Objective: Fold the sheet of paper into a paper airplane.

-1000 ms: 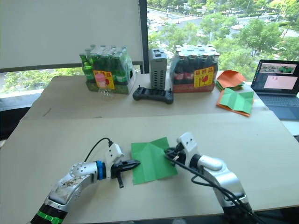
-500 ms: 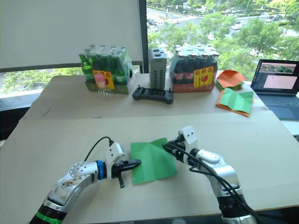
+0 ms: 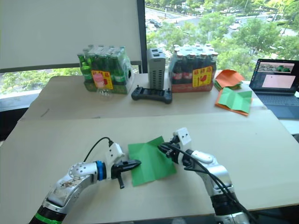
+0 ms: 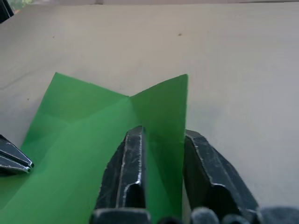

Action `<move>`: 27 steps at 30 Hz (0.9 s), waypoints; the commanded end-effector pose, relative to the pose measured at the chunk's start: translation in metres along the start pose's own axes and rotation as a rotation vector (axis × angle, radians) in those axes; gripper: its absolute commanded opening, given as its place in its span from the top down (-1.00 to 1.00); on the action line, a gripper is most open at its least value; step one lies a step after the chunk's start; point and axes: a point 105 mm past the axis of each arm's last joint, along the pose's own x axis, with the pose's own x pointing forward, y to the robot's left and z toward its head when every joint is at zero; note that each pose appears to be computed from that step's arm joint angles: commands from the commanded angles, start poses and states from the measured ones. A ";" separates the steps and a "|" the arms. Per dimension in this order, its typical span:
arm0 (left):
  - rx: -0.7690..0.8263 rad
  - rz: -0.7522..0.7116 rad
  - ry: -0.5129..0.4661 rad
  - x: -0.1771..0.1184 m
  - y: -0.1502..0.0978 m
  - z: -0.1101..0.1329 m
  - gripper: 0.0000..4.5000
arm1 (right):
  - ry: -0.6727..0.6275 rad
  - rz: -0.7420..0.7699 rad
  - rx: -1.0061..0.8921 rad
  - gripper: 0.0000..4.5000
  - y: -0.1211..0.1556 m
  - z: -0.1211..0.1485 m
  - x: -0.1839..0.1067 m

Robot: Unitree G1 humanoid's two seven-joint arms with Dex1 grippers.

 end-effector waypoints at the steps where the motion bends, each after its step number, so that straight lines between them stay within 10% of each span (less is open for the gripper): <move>1: 0.023 -0.012 -0.036 -0.002 -0.003 0.011 1.00 | -0.043 -0.018 -0.034 0.99 -0.005 0.012 -0.002; 27: 0.020 -0.030 -0.015 -0.011 0.007 0.016 1.00 | -0.003 0.022 -1.001 0.99 0.048 -0.012 -0.027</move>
